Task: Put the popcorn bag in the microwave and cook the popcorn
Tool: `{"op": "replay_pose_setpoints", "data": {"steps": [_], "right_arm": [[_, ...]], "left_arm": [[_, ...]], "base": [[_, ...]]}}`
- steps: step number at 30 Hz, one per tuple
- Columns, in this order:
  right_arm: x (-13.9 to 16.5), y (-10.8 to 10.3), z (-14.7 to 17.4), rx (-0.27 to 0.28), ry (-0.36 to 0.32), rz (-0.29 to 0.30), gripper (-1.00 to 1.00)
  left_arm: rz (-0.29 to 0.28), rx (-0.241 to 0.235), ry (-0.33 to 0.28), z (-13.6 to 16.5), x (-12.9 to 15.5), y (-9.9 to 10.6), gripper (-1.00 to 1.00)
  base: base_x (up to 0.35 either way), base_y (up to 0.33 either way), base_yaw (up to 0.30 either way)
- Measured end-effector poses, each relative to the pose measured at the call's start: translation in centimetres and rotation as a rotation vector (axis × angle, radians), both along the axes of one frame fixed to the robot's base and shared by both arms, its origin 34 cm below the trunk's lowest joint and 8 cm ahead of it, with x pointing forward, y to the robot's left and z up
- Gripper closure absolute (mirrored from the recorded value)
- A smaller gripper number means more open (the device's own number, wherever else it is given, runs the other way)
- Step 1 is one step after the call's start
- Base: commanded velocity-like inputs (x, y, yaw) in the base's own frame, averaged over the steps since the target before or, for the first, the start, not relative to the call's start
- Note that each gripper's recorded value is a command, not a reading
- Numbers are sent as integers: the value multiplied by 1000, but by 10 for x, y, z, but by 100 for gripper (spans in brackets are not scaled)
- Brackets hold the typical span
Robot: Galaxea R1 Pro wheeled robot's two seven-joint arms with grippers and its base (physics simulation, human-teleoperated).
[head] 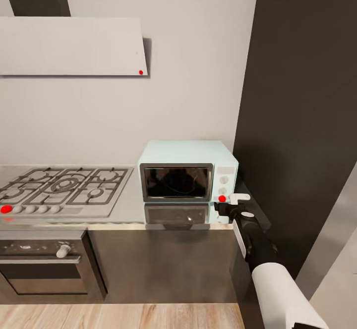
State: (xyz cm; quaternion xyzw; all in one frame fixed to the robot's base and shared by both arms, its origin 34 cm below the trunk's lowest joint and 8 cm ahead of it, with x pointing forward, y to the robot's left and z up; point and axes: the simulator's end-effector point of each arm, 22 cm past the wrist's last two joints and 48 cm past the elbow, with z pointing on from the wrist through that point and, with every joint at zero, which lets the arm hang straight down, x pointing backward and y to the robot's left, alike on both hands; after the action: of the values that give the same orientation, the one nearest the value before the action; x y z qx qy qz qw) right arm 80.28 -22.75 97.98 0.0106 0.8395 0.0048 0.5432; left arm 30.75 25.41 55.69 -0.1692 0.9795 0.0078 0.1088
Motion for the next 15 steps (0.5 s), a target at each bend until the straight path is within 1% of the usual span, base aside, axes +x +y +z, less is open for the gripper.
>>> {"op": "replay_pose_setpoints", "data": {"steps": [4, 14, 15], "right_arm": [[0, 0, 0, 0, 1, 1, -100], [0, 0, -1, 2, 2, 0, -100], [-1, 0, -5, 2, 11, 1, -100]], "left_arm": [[0, 1, 0, 0, 0, 1, -100], [0, 2, -1, 0, 0, 1, -100], [0, 2, -1, 0, 0, 1, -100]], "base": [[88, 0, 0], [140, 0, 0], [133, 0, 0]]}}
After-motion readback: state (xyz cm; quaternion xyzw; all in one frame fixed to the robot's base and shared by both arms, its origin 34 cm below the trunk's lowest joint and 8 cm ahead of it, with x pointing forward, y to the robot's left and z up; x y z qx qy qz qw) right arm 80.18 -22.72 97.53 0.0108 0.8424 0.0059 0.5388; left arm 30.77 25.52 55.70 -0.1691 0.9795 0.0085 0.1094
